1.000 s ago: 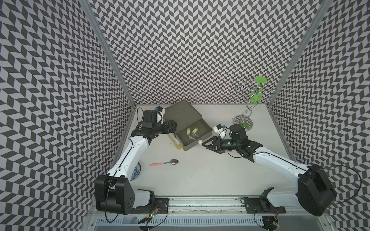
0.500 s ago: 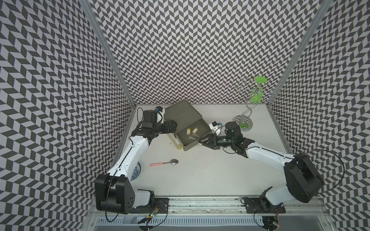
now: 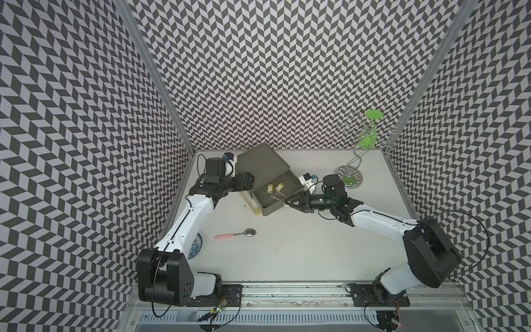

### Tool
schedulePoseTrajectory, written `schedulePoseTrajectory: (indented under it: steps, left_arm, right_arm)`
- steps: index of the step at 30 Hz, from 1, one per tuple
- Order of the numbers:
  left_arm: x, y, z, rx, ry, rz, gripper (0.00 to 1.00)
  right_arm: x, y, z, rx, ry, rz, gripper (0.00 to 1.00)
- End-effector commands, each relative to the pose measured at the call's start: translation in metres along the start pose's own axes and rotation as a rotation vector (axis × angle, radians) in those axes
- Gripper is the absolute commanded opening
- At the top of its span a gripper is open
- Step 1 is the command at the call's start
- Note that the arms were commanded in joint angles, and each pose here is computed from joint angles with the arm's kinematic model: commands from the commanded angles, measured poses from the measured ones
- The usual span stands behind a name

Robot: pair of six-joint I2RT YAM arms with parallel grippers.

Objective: Take the keys out of the drawer
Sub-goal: Open the drawer in the storage box.

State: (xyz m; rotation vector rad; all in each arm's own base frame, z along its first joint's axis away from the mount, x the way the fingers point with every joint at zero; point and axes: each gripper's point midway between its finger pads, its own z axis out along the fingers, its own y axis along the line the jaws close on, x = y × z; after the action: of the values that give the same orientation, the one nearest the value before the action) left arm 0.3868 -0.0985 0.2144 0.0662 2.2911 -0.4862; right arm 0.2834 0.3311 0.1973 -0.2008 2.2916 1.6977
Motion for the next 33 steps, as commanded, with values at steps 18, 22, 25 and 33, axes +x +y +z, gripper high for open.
schedulePoseTrajectory:
  steps: [18, 22, 25, 33]
  left_arm:
    - [0.044, 0.027, 0.014, -0.115, 0.171, 0.005, 0.99]
    - [0.044, 0.028, 0.015, -0.120, 0.173, 0.006, 0.99]
    - [0.043, 0.029, 0.014, -0.125, 0.172, 0.006, 0.99]
    - [0.043, 0.029, 0.013, -0.129, 0.171, 0.007, 0.99]
  right_arm:
    - [0.006, -0.004, -0.015, 0.030, -0.003, -0.064, 0.26]
    - [0.005, -0.004, -0.018, 0.038, 0.005, -0.071, 0.25]
    - [0.010, -0.006, -0.020, 0.041, 0.014, -0.070, 0.25]
    - [0.018, -0.009, -0.025, 0.049, 0.019, -0.065, 0.25]
